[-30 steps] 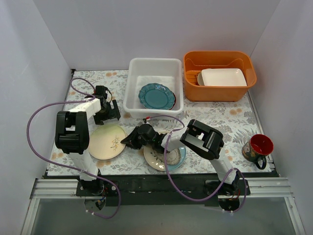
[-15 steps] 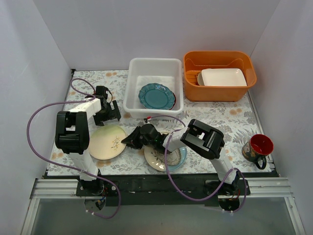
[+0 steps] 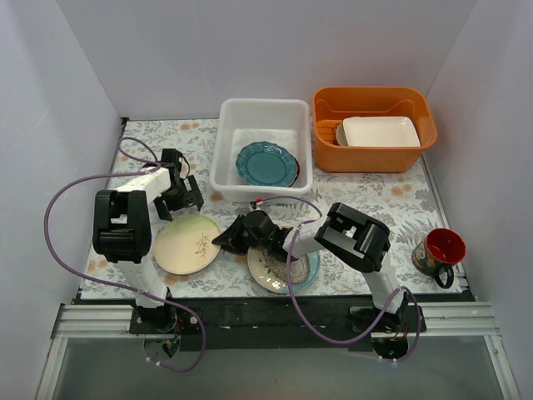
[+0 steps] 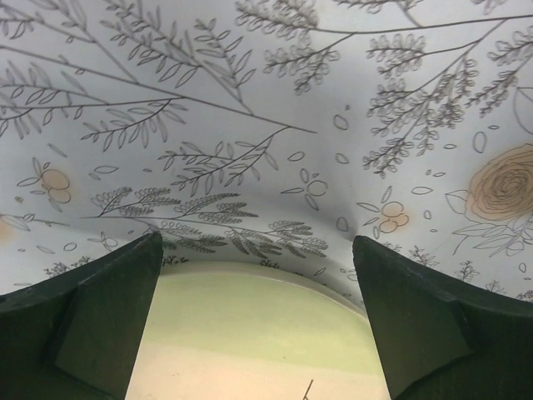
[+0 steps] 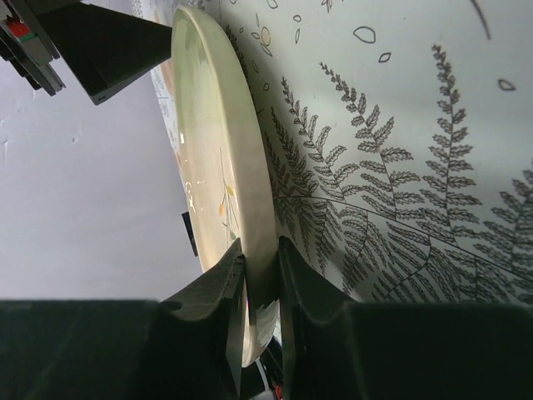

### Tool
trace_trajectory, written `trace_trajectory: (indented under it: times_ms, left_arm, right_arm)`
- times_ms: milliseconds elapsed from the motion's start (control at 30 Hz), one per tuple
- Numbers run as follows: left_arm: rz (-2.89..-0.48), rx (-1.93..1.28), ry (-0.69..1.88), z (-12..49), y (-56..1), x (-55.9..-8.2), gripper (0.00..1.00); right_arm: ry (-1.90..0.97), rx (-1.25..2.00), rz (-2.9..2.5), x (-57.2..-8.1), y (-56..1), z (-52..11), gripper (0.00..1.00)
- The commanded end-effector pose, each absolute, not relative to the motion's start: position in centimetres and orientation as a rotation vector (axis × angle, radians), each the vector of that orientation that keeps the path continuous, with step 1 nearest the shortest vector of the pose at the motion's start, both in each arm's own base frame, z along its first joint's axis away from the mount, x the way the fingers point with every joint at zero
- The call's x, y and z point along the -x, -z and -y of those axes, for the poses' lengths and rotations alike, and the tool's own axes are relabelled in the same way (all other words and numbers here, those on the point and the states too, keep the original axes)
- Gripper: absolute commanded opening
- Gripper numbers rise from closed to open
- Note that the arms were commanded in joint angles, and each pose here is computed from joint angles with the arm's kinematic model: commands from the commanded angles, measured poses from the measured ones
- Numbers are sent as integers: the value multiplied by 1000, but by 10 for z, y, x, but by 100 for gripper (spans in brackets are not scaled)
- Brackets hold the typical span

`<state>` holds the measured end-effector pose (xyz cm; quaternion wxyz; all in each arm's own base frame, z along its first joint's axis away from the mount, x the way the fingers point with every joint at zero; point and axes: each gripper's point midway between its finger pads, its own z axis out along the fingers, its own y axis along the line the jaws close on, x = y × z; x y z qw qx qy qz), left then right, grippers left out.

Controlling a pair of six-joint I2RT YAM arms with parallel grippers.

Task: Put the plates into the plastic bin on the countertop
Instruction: Pick up the plate at the center of the board.

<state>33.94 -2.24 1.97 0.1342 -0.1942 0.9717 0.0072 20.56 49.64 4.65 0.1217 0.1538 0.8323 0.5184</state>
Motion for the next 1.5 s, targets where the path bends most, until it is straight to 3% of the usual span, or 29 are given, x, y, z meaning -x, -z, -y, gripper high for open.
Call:
trace_trajectory:
  times_ms: [0, 467, 933, 1467]
  left_arm:
    - [-2833, 677, 2, 17, -35, -317, 98]
    - [-2447, 825, 178, -7, -113, -344, 98]
    - [-2435, 821, 252, 1, -122, -342, 98]
    - [-2396, 844, 286, -2, -134, -339, 98]
  right_arm:
    - [-1602, -520, -2246, -234, -99, -495, 1]
    - [-1594, -538, -2129, -235, -140, -468, 1]
    - [-1612, -472, -2075, -234, -172, -466, 1]
    - [-1670, -370, -2050, -193, -210, -460, 1]
